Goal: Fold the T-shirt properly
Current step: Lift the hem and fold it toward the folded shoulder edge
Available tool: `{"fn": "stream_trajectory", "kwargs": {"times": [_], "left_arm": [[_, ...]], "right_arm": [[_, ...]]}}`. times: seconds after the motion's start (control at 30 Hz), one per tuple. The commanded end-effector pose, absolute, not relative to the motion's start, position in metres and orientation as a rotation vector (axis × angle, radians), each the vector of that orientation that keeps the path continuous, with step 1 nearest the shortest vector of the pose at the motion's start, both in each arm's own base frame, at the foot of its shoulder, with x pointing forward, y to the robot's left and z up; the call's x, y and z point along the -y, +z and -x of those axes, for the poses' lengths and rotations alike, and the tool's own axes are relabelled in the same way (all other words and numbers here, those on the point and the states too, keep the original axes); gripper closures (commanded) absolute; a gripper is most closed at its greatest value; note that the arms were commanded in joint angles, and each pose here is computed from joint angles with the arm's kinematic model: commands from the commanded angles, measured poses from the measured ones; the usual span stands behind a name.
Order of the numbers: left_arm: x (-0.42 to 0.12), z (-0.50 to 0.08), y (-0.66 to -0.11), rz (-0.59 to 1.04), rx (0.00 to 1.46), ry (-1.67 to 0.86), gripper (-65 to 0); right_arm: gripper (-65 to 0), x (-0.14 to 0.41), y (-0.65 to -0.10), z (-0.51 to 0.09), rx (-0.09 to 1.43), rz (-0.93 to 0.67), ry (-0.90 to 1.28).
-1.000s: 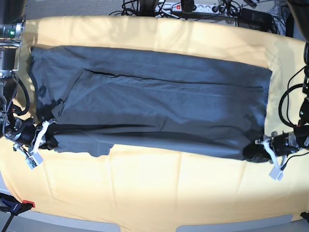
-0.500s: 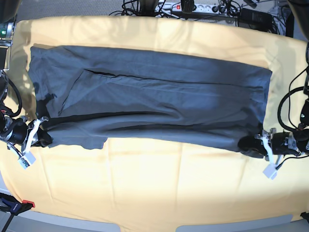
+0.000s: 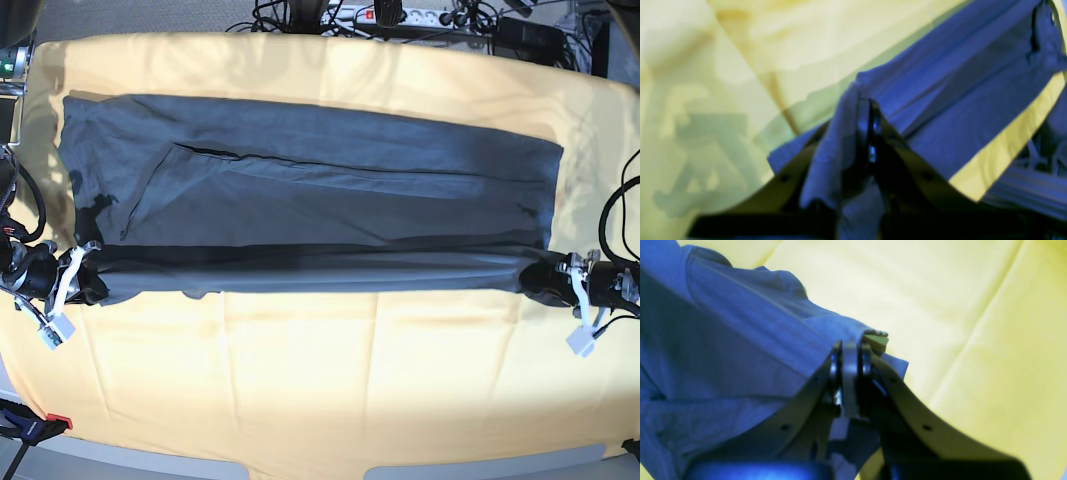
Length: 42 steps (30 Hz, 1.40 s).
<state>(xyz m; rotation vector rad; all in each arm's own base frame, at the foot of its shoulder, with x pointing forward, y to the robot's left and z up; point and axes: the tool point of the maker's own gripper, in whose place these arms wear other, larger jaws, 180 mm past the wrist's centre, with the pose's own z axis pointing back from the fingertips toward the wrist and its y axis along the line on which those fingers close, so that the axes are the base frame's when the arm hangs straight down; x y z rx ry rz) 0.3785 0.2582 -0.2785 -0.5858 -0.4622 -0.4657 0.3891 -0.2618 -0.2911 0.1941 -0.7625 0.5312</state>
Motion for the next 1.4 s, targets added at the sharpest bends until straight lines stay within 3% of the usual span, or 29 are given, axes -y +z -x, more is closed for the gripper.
{"fn": "stream_trajectory", "kwargs": {"times": [0.0,0.43,0.67,1.07,1.1,1.13,1.23,1.3,1.37], "left_arm": [[-0.267,-0.385,-0.258,0.565,0.504,-0.482,0.0],[-0.24,-0.325,-0.273,0.538,0.337,-0.719,0.0],[-0.273,-0.302,-0.274,0.469,0.283,-0.692,0.0],[-0.272,-0.242,-0.328,0.535,0.094,-0.644,0.0],[-0.271,-0.239,-0.331,0.54,0.085,-0.642,-5.1],[-0.27,-0.237,-0.333,0.545,0.079,-0.641,-12.4],[-0.263,-0.235,-0.338,0.566,0.079,-0.64,-32.7],[-0.258,-0.236,-0.34,0.582,0.089,-0.639,-37.3],[-0.253,-0.237,-0.341,0.593,0.094,-0.642,-37.3]], "right_arm": [[0.0,0.272,-0.271,-0.397,0.803,-0.158,0.536],[0.0,0.274,-0.289,-0.376,0.722,-0.201,0.522],[0.0,0.279,-0.288,-0.374,0.717,-0.189,0.522],[0.0,0.283,-0.31,-0.354,0.618,-0.189,0.52],[0.0,0.283,-0.311,-0.353,0.614,-0.188,0.52],[-1.8,0.283,-0.311,-0.353,0.613,-0.188,0.52],[-29.2,0.278,-0.306,-0.355,0.625,-0.222,0.516],[-41.1,0.269,-0.297,-0.357,0.647,-0.28,0.51],[-41.8,0.257,-0.284,-0.362,0.69,-0.358,0.503]]}}
